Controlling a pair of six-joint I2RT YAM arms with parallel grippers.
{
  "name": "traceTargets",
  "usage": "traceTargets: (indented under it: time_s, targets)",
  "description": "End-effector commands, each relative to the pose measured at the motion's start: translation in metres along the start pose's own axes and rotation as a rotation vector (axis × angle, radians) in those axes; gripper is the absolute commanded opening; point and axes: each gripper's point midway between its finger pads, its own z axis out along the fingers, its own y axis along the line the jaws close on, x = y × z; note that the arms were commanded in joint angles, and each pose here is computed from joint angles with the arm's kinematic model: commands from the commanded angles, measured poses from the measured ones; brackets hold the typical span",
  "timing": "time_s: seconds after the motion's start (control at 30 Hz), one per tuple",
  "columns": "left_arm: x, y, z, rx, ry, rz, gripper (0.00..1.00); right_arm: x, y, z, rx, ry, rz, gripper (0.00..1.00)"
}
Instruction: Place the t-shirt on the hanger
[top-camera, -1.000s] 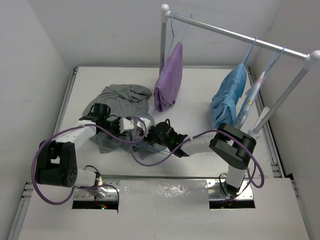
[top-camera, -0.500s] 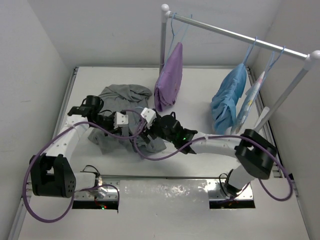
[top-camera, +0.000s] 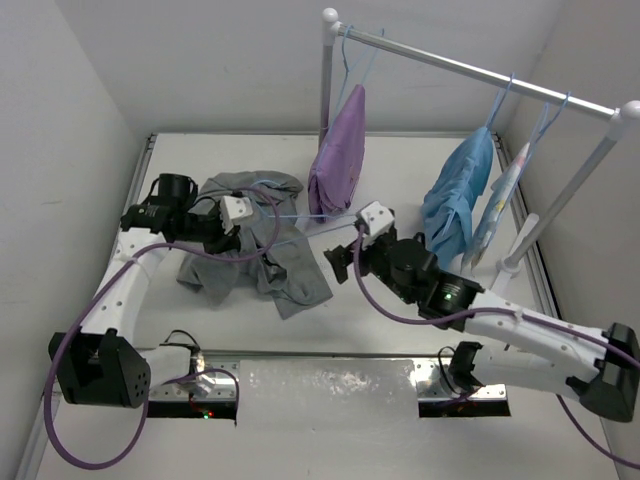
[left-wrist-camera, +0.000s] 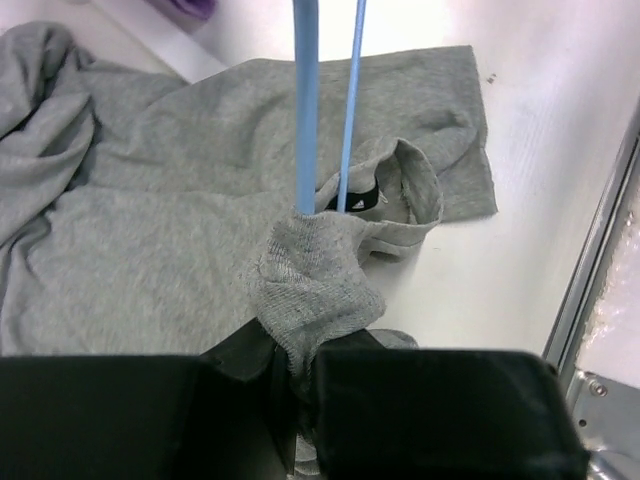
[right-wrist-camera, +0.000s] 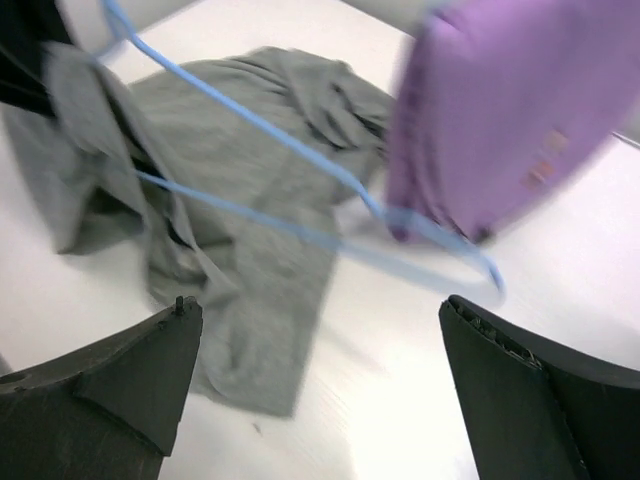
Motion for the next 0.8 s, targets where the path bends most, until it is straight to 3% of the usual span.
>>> traceTargets:
  time_s: [0.0,0.13,0.2,0.23,0.27,0.33,0.37,0.43,0.47,0.6,0.77]
  targets:
    - [-0.019,0.014,-0.015,-0.099,-0.034,-0.061,0.0,0.015,-0.038,-0.027,0.179,0.025,0.035,0.99]
    - [-0.03,0.011,-0.016,-0.074,-0.064,-0.1,0.0,0.022,-0.023,-0.021,0.12,-0.049,0.177,0.95]
    - [-0.033,0.01,-0.016,-0.067,-0.075,-0.105,0.0,0.041,0.007,-0.004,0.004,-0.033,0.251,0.85]
    - [-0.034,0.009,-0.017,-0.062,-0.075,-0.106,0.0,0.033,0.021,0.005,-0.053,-0.088,0.294,0.82]
    - [-0.032,0.009,-0.017,-0.055,-0.067,-0.112,0.0,0.054,0.035,0.02,-0.082,-0.034,0.303,0.77]
    - [-0.032,0.008,-0.017,-0.05,-0.064,-0.115,0.0,0.031,0.062,0.037,-0.164,-0.107,0.347,0.73]
    - [-0.033,0.008,-0.017,-0.049,-0.065,-0.11,0.0,0.052,0.073,0.054,-0.177,-0.057,0.347,0.71]
    - [-0.032,0.006,-0.017,-0.044,-0.066,-0.107,0.0,0.031,0.091,0.075,-0.234,-0.106,0.409,0.65]
    - [-0.032,0.007,-0.017,-0.047,-0.066,-0.103,0.0,0.049,0.097,0.089,-0.224,-0.063,0.402,0.61]
    - [-0.032,0.007,-0.019,-0.058,-0.065,-0.093,0.0,0.047,0.098,0.119,-0.171,-0.083,0.423,0.58]
    - [-0.03,0.003,-0.019,-0.057,-0.061,-0.087,0.0,0.074,0.082,0.141,-0.053,-0.069,0.463,0.47]
